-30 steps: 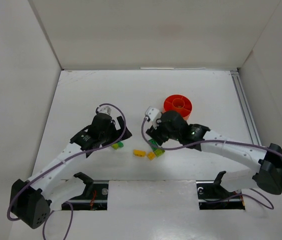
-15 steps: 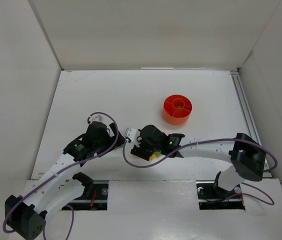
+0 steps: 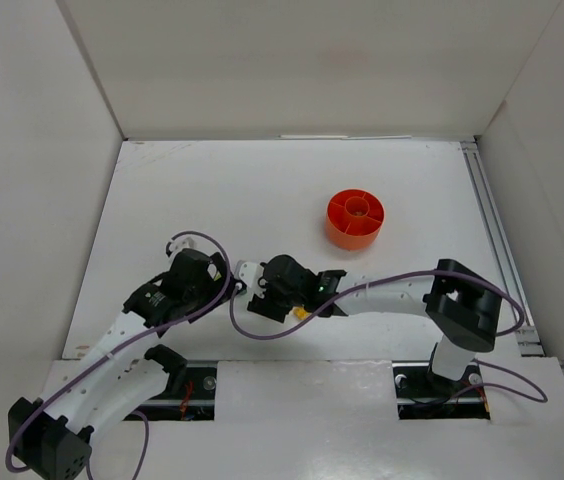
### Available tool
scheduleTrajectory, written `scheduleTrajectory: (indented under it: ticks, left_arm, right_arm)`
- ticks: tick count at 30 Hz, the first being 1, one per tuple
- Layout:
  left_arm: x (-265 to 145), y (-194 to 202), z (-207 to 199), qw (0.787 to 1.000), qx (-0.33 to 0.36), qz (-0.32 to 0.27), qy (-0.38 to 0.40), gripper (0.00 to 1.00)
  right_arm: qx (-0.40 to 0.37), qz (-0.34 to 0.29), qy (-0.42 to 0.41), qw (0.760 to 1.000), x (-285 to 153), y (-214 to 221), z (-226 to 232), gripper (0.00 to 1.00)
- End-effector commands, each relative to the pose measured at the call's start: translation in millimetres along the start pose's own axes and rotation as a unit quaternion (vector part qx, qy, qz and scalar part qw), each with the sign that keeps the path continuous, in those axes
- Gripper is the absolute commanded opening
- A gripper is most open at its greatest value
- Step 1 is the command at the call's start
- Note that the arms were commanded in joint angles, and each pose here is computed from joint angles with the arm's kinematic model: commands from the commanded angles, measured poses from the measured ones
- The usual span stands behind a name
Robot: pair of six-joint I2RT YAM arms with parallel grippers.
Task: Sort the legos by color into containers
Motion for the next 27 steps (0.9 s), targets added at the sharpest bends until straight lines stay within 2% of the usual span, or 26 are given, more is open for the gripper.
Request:
scheduleTrajectory:
  ticks: [1, 7, 15, 21, 27]
  left_arm:
    - [-7.8, -9.7, -13.0, 0.999, -0.021, -0.02, 0.027, 0.99]
    - [-10.1, -17.0, -8.3, 0.999, -0.04, -0.037, 0.006, 0.99]
    - [-7.4, -28.9, -10.6, 0.997, -0.055, -0.06, -0.001, 0.99]
    - [-2.8, -48.7, -15.9, 0.994, -0.066, -0.081, -0.025, 0.99]
    - [-4.8, -74.6, -25.1, 0.991, -0.067, -0.108, -0.046, 0.99]
  right_arm:
    - [-0.005, 0.005, 0.016, 1.0, 8.0, -0.7, -2.3, 0.69]
    - [0.005, 0.013, 0.023, 1.0, 0.6, 12.8, -4.0, 0.69]
    - [-0.003, -0.016, 0.049, 0.999, -17.9, -2.1, -14.5, 0.69]
    - [-0.021, -0.031, 0.024, 0.999, -14.3, -14.0, -7.7, 0.69]
    - [-0.023, -0.019, 0.008, 1.0, -5.9, -3.3, -1.8, 0.68]
Point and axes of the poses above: each gripper's point midway between its finger pads, its own x axis out along the fingers, its own z axis along the line the jaws close on, y = z × x, the point moved 1 cm from there along -x, back along the fingers, and after that the axes turned 12 degrees about x, right-handed, at the moved point
